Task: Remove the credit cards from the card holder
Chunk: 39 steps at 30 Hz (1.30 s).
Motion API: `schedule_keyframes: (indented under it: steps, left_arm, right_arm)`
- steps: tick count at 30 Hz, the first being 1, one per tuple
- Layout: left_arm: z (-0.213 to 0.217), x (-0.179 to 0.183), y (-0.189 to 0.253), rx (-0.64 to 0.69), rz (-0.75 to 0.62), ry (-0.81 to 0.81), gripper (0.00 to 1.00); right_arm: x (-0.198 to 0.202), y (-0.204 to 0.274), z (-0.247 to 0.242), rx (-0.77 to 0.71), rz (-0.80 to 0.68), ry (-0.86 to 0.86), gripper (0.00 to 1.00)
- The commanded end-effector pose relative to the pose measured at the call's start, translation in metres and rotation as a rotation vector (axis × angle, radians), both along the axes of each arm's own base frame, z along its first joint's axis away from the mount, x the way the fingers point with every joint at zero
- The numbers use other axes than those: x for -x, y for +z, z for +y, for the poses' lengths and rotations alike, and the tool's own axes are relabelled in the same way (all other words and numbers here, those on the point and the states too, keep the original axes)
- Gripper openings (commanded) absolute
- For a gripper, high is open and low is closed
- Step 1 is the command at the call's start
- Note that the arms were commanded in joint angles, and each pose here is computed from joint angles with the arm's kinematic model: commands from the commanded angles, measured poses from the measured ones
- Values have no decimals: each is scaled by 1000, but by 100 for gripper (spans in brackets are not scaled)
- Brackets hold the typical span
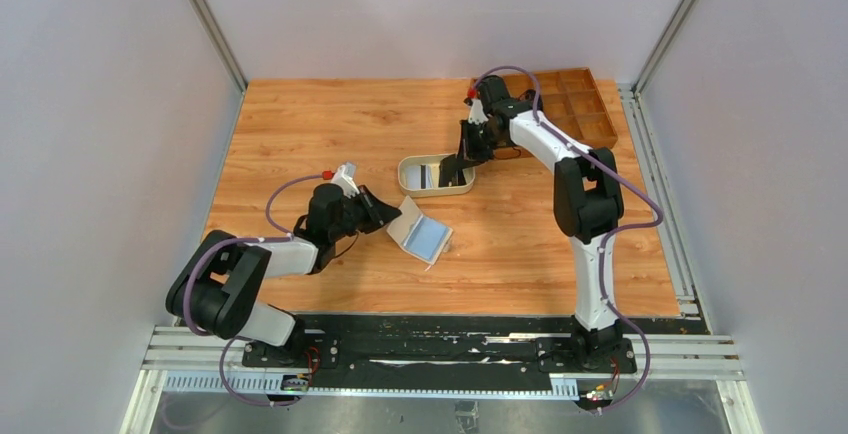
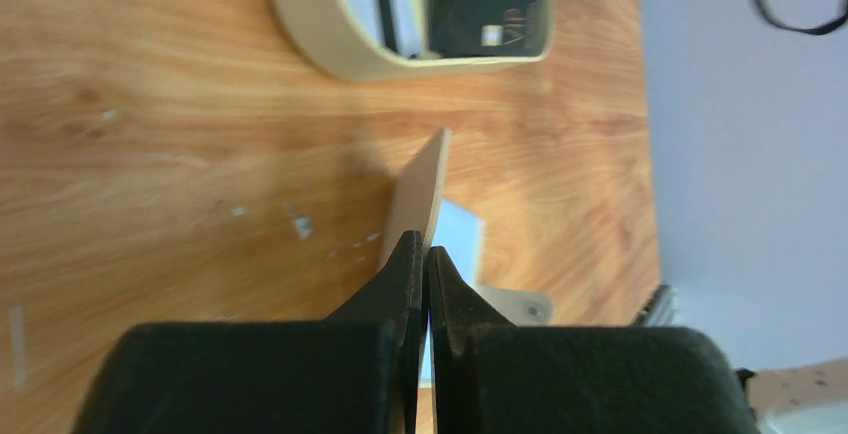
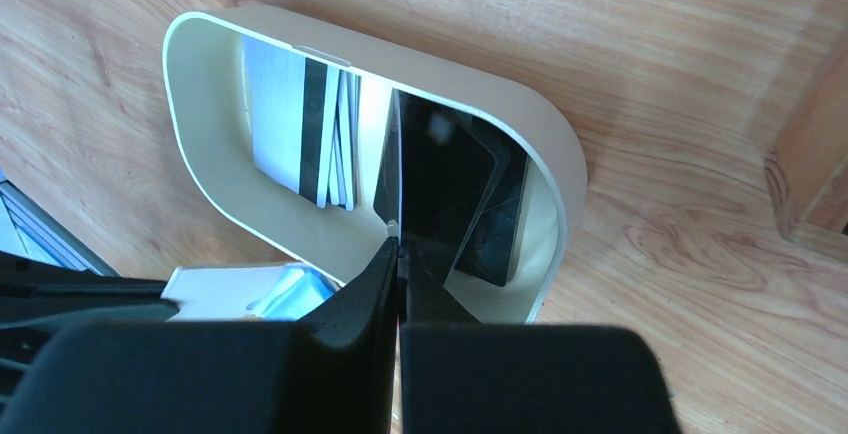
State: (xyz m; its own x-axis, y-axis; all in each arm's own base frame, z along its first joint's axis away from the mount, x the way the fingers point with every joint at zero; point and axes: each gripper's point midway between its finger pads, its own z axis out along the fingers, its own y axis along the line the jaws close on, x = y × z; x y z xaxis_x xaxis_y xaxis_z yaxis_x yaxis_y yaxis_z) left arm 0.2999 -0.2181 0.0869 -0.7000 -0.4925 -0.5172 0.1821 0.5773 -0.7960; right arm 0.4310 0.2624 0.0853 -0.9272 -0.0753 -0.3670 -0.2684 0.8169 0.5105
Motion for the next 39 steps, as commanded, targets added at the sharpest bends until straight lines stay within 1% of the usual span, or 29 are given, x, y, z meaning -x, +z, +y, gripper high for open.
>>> schedule_keyframes:
  steps: [1, 5, 15, 35, 39]
  left_arm:
    - [22, 10, -43, -171, 97, 27, 0]
    - [24, 10, -47, -183, 108, 40, 0]
    - [36, 5, -49, -270, 100, 70, 0]
    - [37, 5, -50, -276, 110, 72, 0]
    - [37, 6, -49, -276, 109, 73, 0]
  right_arm:
    - [-1, -5, 10, -14, 18, 4, 0]
    - [-1, -14, 10, -6, 32, 1, 0]
    - [-2, -24, 1, 42, 33, -15, 0]
    - [-11, -24, -20, 132, 18, -24, 0]
    - [-14, -18, -24, 143, 3, -21, 12]
